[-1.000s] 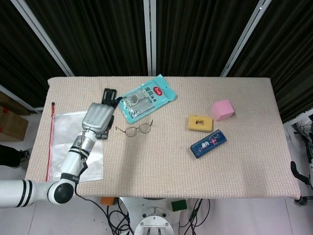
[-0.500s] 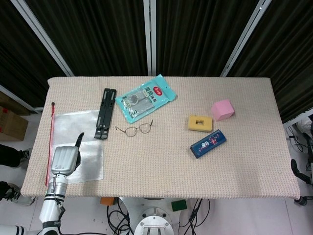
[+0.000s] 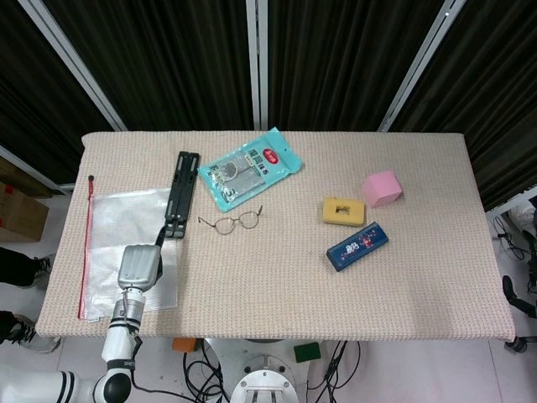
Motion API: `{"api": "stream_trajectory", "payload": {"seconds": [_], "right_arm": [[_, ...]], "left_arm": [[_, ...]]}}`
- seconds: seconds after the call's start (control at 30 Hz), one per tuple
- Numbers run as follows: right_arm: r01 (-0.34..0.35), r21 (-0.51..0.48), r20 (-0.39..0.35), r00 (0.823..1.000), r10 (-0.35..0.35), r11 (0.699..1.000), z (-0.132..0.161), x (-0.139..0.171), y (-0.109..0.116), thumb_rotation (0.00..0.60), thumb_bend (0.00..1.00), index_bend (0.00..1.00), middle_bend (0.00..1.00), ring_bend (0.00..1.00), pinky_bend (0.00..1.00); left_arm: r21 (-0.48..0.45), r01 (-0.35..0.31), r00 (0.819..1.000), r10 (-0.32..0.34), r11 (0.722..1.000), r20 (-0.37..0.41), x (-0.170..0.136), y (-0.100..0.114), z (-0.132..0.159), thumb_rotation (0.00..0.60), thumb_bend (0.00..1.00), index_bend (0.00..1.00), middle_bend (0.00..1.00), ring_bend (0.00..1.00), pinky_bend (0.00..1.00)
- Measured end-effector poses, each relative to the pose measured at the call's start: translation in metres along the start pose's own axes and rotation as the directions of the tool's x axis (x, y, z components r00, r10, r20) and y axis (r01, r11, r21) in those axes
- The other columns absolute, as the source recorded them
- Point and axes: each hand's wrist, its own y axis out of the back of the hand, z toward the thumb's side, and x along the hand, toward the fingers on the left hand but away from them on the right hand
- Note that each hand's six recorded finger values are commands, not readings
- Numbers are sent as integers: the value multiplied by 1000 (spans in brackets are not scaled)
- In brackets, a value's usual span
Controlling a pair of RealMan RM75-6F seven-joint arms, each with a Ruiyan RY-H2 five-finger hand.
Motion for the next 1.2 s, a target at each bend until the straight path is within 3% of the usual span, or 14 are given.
{"api": "stream_trajectory", "payload": {"seconds": [0.77,1.2], "right_arm": [[-24,8,10,1000,24,1000,-4,0,-7,600,464,0,0,0,0],[-46,10,17,999,46,999,-6,0,-15,600,464,0,0,0,0]], "left_arm": [[-24,-32,998,33,999,48,35,-1,67,600,799,0,957,948,964],[-15,-39,998,39,999,53,51,-11,98,600,802,0,957,948,964]]}}
